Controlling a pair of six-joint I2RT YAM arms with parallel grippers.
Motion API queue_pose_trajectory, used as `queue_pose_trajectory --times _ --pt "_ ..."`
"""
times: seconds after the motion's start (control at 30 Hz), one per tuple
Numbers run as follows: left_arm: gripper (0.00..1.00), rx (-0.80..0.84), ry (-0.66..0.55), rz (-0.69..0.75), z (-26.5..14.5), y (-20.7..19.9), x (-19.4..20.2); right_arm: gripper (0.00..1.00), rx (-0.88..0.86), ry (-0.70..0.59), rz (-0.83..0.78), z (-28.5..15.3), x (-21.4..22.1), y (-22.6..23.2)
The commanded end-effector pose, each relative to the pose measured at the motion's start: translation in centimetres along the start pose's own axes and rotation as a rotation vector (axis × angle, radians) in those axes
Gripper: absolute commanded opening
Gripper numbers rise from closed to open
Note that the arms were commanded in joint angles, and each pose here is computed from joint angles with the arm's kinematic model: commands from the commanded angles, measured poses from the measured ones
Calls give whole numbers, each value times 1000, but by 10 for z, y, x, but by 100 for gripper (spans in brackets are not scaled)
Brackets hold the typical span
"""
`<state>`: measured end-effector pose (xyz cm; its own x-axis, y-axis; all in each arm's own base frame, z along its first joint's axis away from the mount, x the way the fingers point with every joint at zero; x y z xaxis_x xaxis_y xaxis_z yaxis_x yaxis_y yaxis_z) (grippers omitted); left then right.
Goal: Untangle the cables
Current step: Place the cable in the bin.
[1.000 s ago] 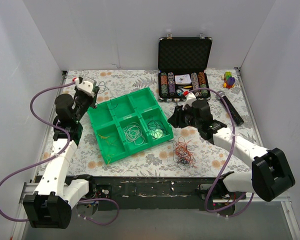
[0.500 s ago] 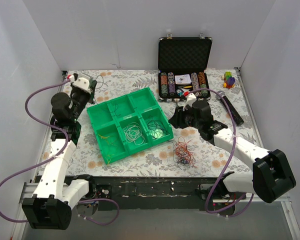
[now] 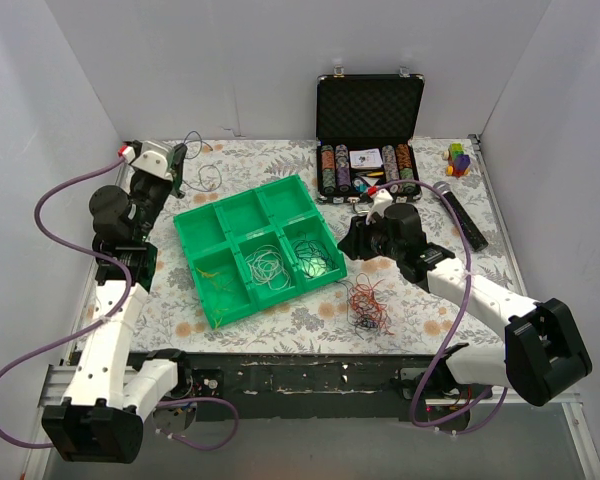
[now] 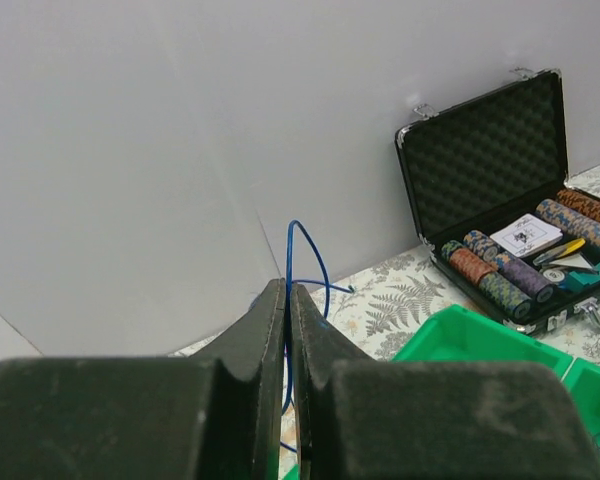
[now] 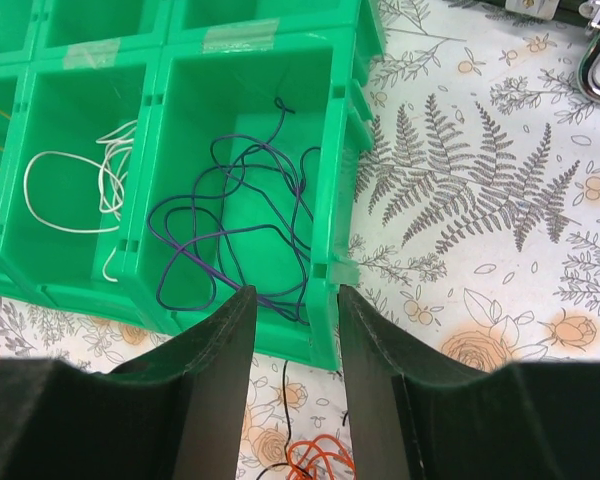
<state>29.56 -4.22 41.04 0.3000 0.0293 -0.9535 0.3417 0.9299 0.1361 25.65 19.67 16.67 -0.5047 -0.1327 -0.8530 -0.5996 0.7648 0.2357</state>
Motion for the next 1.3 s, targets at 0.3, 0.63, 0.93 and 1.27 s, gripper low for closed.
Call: queue_pose_trajectory --times 0.3,0.63,0.93,1.27 --pt "0 -44 99 49 -28 -2 48 46 -1 -40 -15 -4 -3 1" --pt "0 -25 208 89 -40 -7 108 46 -2 -60 -12 -9 -9 3" --pt "0 -57 274 179 -40 2 158 47 4 -88 -12 -16 -15 5" --pt "0 -71 399 330 -43 14 202 47 7 -77 -10 -13 -10 3"
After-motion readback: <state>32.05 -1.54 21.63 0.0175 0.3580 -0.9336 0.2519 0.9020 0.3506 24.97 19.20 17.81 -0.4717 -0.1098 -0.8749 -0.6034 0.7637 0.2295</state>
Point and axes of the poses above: each gripper's point midway between its finger pads, its own z axis out along the fingers, its own y axis along the line the jaws close on, x = y × z, the point moved 6 cm from there along -z, back along the fingers, and after that the axes turned 8 degrees about -z, right-handed, at the moved point
